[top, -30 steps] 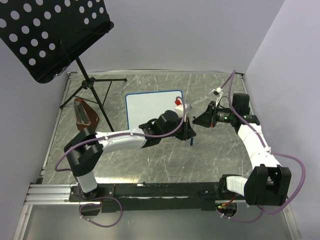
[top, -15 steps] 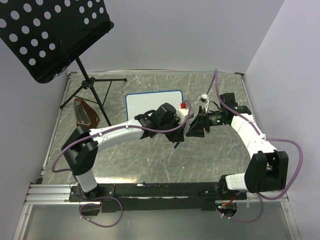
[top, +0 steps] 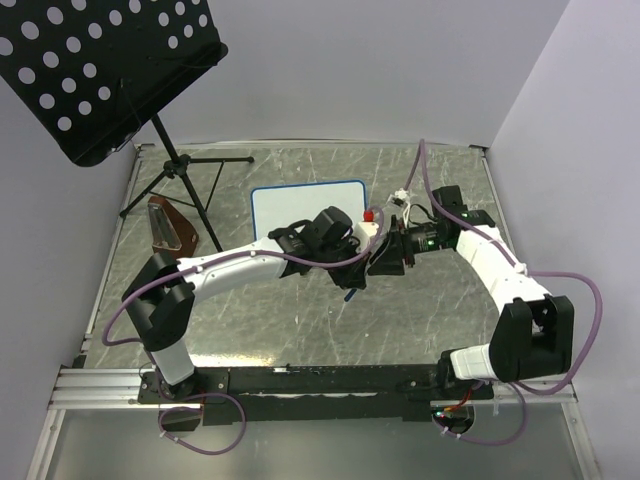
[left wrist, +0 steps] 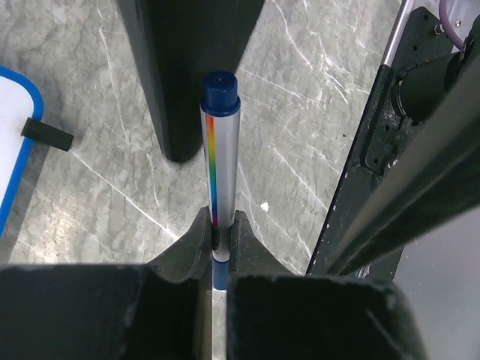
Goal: Write a sentence on the whiteboard
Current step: Pass from the left arm to the right, then open the pen cap from the whiteboard marker.
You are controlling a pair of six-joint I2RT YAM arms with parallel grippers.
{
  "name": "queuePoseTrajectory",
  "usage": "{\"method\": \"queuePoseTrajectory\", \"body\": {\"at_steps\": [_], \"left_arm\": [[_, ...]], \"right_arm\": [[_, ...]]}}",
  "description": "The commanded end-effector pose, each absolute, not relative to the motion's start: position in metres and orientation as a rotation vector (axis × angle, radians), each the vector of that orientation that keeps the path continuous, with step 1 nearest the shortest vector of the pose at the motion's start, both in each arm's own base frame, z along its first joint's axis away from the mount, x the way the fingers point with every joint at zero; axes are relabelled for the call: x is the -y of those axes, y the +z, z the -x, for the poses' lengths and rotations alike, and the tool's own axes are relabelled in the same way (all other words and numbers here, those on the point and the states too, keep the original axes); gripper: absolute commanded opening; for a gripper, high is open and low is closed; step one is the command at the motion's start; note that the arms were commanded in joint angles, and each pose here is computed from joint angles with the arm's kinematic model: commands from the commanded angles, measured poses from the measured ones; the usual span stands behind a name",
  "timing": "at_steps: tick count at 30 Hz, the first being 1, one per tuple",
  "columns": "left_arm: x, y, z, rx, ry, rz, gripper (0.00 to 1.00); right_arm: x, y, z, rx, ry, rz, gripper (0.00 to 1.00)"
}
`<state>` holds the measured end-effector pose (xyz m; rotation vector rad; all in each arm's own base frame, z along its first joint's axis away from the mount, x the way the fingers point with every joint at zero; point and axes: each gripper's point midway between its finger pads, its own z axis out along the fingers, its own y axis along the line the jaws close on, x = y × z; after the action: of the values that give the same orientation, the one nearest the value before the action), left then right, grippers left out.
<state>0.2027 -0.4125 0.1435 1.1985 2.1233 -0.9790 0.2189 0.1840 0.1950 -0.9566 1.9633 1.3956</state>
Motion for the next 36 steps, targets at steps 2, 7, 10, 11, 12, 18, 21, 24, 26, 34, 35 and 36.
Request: {"method": "queuePoseTrajectory", "body": {"at_steps": [2, 7, 10, 11, 12, 18, 21, 24, 26, 34, 35, 36], "left_arm": [[0.420, 0.190, -0.204, -1.984, -1.020, -1.204, 0.01], [0.421, 0.189, -0.204, -1.988, -1.022, -1.204, 0.01], [0.422, 0.189, -0.205, -1.991, -1.021, -1.203, 0.01], [0.421, 0.190, -0.205, -1.989, -1.021, -1.200, 0.01], [0.421, 0.191, -0.206, -1.985, -1.021, -1.194, 0.01], [0.412, 0.215, -0.215, -1.961, -1.075, -1.030, 0.46], [0.390, 0.249, -0.223, -1.870, -1.135, -0.855, 0.80], [0.361, 0.280, -0.225, -1.775, -1.224, -0.682, 0.87], [0.340, 0.288, -0.223, -1.713, -1.247, -0.617, 0.90], [0.340, 0.264, -0.199, -1.668, -1.290, -0.595, 0.86], [0.345, 0.261, -0.197, -1.666, -1.264, -0.614, 0.86], [0.349, 0.258, -0.196, -1.659, -1.225, -0.653, 0.85]], "right_arm": [[-0.192, 0.205, -0.221, -1.906, 1.469, 0.991, 0.59], [-0.192, 0.203, -0.220, -1.919, 1.487, 0.989, 0.42], [-0.194, 0.202, -0.219, -1.927, 1.492, 0.998, 0.17], [-0.194, 0.202, -0.218, -1.928, 1.498, 0.994, 0.00], [-0.194, 0.204, -0.218, -1.925, 1.500, 0.998, 0.00], [-0.192, 0.212, -0.220, -1.889, 1.468, 0.984, 0.00], [-0.188, 0.215, -0.223, -1.883, 1.479, 0.930, 0.00], [-0.182, 0.226, -0.227, -1.841, 1.484, 0.884, 0.00], [-0.178, 0.230, -0.228, -1.841, 1.525, 0.819, 0.00], [-0.175, 0.231, -0.235, -1.815, 1.585, 0.713, 0.00], [-0.176, 0.231, -0.233, -1.857, 1.624, 0.654, 0.00], [-0.169, 0.224, -0.239, -1.887, 1.608, 0.590, 0.00]]}}
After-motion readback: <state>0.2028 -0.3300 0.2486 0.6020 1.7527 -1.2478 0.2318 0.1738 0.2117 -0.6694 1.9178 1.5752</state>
